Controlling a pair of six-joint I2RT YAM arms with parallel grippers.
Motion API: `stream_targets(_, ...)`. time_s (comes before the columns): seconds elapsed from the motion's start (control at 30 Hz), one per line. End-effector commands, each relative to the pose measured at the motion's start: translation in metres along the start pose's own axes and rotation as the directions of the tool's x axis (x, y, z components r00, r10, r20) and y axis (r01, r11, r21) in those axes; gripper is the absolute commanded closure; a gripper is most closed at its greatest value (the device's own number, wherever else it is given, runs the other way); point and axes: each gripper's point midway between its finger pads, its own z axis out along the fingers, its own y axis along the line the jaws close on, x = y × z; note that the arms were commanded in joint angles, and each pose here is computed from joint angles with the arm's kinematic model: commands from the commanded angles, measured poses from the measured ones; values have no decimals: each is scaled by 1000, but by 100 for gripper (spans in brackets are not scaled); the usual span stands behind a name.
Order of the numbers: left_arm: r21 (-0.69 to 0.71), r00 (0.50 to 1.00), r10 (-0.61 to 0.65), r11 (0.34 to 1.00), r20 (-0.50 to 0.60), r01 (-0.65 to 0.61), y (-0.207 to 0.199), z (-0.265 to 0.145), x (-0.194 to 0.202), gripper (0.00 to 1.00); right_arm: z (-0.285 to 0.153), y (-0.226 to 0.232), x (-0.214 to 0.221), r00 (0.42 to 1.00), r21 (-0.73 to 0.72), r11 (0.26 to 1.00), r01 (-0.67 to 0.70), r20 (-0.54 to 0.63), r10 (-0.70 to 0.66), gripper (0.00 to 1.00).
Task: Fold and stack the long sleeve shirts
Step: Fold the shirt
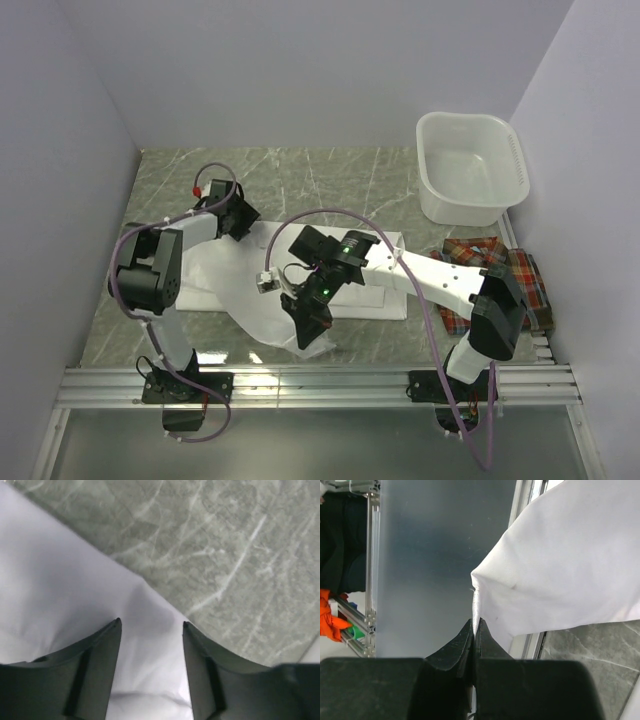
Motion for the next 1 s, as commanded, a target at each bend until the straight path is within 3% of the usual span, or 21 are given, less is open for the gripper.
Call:
stream_targets(0.0, 89, 999, -2, 996, 38, -2, -27, -44, -18, 41, -6, 5, -31, 997, 10, 999, 53, 56, -54, 100)
stream_targets(0.13, 167, 989, -5, 986, 151, -21, -42, -100, -62, 28, -8, -10, -57, 994, 73, 996, 43, 95, -50, 100)
stream_targets(0.33, 61, 949, 2, 998, 315, -22, 20, -143, -125, 26, -37, -56, -99, 961, 194, 975, -111, 272, 55, 100)
stream_targets(0.37, 37, 942, -4, 999, 336, -9, 34, -146, -134, 26, -48, -72, -95, 932, 199, 953, -228, 327, 155, 100)
stream_targets(0.5, -12, 928, 40, 999, 370, -39, 61, -151, -133, 27, -95, -122, -103, 811, 237, 885, -401, 542, 222, 100)
stream_targets(0.6, -3, 942, 56, 998, 331, -58, 71, -143, -115, 27, -118, -155, -85, 725, 245, 805, -540, 621, 297, 100)
stream_targets(0.73, -27, 962, 72, 997, 262, -68, 86, -126, -95, 27, -129, -189, -55, 659, 259, 709, -656, 655, 370, 100)
stream_targets(0.97, -63, 974, 102, 994, 204, -91, 85, -108, -99, 30, -139, -228, 9, 526, 227, 558, -798, 716, 460, 100)
